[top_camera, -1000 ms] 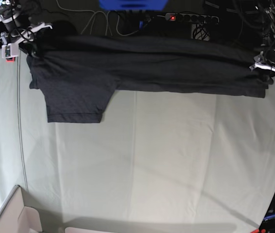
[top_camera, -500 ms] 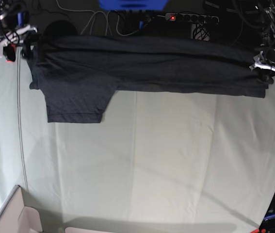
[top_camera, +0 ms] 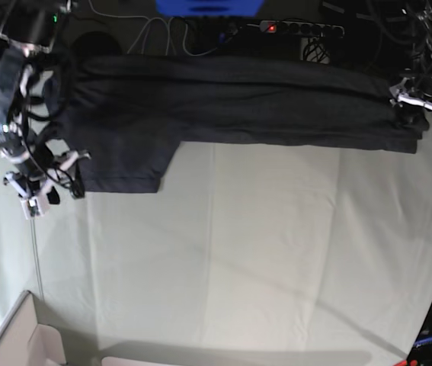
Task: Layout the t-shirt on the table in an organized manner, then fold the t-shirt properly
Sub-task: 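Lower the folded hem onto the shirt and release with both grippers, then grasp the sleeve end with the right gripper and tuck it onto the fold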
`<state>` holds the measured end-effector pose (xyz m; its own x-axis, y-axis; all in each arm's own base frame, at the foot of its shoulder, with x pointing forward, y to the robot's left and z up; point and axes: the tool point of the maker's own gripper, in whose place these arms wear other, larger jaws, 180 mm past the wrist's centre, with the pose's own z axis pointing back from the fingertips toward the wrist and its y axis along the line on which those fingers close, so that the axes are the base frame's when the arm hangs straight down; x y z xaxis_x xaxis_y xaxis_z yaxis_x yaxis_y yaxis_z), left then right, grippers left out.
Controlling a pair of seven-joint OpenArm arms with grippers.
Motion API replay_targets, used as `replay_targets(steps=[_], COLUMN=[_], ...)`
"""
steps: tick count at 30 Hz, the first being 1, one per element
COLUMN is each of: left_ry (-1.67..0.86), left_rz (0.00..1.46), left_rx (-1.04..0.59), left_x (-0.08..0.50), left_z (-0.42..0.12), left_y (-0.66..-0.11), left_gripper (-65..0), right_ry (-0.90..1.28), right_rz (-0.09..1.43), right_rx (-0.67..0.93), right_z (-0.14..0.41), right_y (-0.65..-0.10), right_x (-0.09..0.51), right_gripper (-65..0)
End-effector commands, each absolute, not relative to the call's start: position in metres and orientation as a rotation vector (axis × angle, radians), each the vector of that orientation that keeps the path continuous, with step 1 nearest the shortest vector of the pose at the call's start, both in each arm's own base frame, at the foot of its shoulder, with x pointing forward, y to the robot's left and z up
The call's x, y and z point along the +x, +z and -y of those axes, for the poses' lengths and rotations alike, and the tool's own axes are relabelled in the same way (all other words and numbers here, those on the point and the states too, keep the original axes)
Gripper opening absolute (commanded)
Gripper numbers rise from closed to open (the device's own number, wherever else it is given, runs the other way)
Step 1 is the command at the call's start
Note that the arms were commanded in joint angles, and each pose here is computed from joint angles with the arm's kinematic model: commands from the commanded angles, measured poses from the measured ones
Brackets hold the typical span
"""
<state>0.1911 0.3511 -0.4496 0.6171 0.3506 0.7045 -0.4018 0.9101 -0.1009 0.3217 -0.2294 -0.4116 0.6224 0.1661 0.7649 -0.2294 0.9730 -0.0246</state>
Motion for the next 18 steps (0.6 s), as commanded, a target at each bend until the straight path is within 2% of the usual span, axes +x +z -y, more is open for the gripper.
replay_targets(steps=[1,8,15,18], left_ry=[0.42,0.424,0.426,0.426], left_rz=[0.837,0.839,0.838,0.838], left_rx=[0.084,0.081,0.079,0.08], left_x=[0.197,0.198,0.198,0.198], left_z=[-0.359,-0.359,-0.357,-0.358], left_y=[-0.437,-0.438,-0.439,-0.439], left_gripper=[-19.3,-19.3,-19.3,-19.3], right_ry=[0.218,0.176,0.155,0.151], right_rz=[0.893,0.842,0.79,0.759], right_rx=[0.075,0.12,0.153,0.161], right_z=[0.235,0.239,0.233,0.231], right_y=[-0.406,-0.438,-0.47,-0.482], right_x=[0.334,0.347,0.329,0.313], right_gripper=[-31.6,-31.6,-32.4,-37.6])
